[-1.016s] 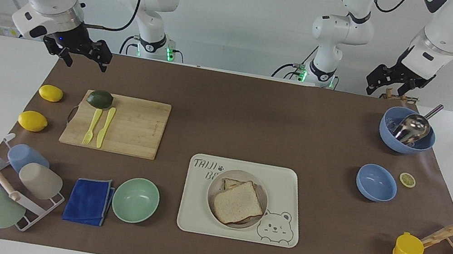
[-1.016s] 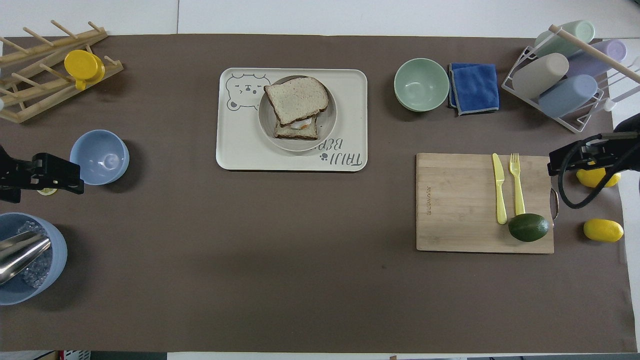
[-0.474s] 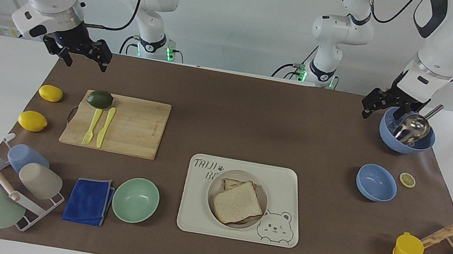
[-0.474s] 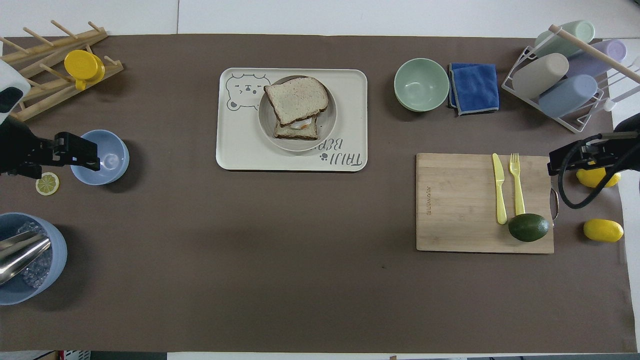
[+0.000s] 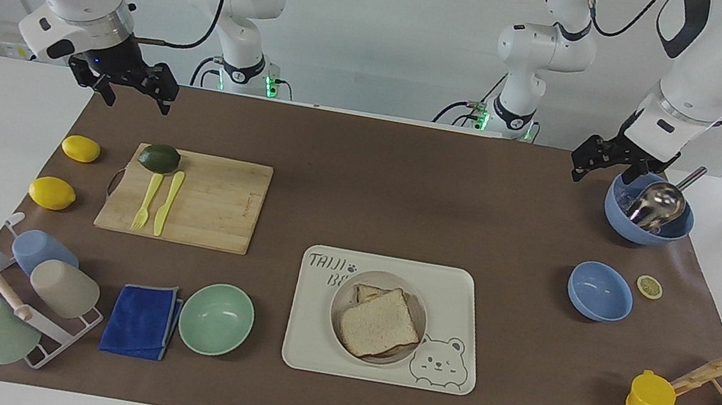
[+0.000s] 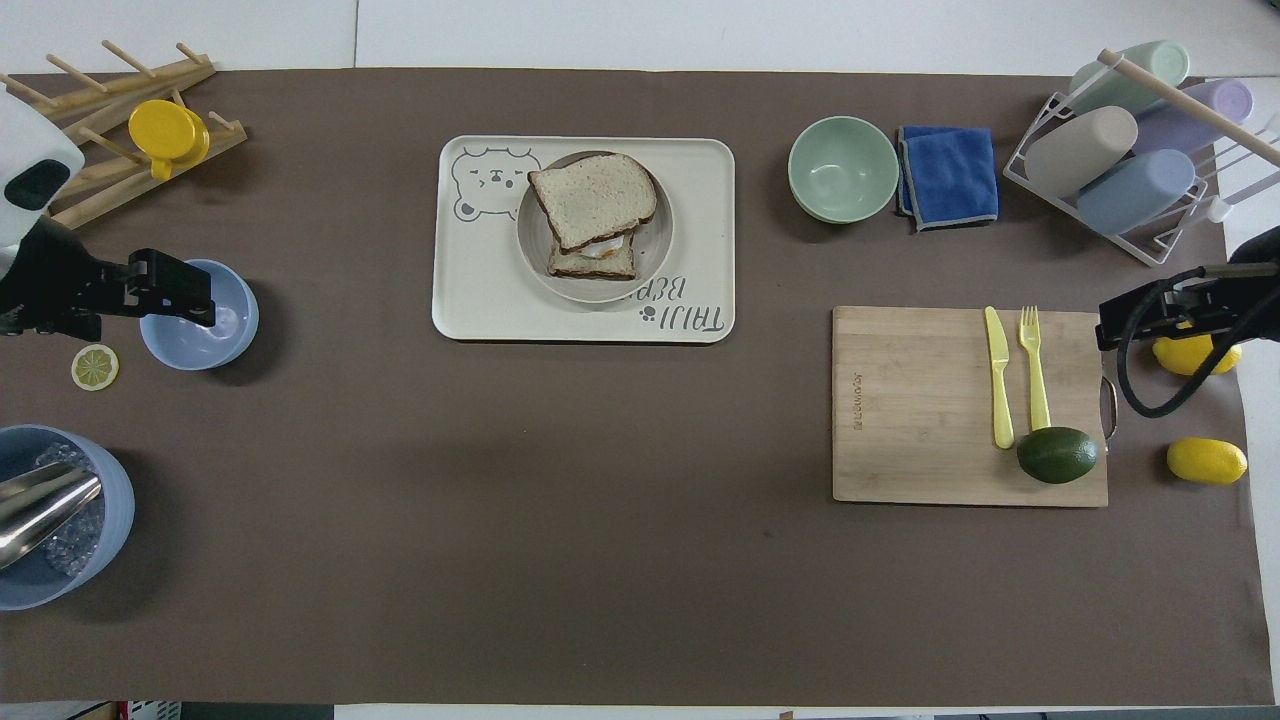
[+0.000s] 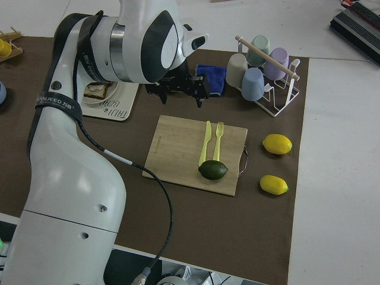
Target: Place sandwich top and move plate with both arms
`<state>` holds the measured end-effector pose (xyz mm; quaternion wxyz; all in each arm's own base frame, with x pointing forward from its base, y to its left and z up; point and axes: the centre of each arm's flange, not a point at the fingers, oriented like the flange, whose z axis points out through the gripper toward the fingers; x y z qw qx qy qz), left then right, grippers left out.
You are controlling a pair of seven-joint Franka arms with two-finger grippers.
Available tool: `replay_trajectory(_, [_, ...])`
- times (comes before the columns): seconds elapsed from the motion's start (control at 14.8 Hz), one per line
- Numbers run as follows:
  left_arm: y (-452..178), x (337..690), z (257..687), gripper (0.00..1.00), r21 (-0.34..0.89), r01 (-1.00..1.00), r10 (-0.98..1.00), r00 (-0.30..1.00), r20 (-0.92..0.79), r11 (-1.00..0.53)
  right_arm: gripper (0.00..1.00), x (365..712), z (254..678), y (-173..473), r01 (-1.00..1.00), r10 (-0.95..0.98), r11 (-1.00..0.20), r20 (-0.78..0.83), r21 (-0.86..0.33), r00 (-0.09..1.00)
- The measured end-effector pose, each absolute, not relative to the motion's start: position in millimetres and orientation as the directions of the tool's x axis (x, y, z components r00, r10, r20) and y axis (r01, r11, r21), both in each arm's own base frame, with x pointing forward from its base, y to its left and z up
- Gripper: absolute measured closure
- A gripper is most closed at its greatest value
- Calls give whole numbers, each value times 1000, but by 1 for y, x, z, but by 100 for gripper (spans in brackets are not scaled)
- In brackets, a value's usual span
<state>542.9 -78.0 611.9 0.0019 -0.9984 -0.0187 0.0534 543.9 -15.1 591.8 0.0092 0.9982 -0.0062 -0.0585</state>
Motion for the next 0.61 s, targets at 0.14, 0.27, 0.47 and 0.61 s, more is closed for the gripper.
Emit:
replay_trajectory(0.14, [-77, 543, 612, 0, -6, 39, 39, 993, -107, -999, 0, 544, 592, -15, -11, -13, -1000, -117, 19, 993])
replay_trajectory(0.27, [-76, 543, 612, 0, -6, 40, 40, 993, -108, -999, 0, 544, 592, -15, -11, -13, -1000, -117, 19, 993])
replay_trajectory(0.47, [-76, 543, 612, 0, -6, 40, 41, 993, -108, -999, 0, 544, 592, -15, -11, -13, -1000, -117, 19, 993])
replay_trajectory(0.61, [-75, 543, 612, 0, -6, 42, 42, 993, -108, -999, 0, 544, 592, -15, -11, -13, -1000, -117, 19, 993])
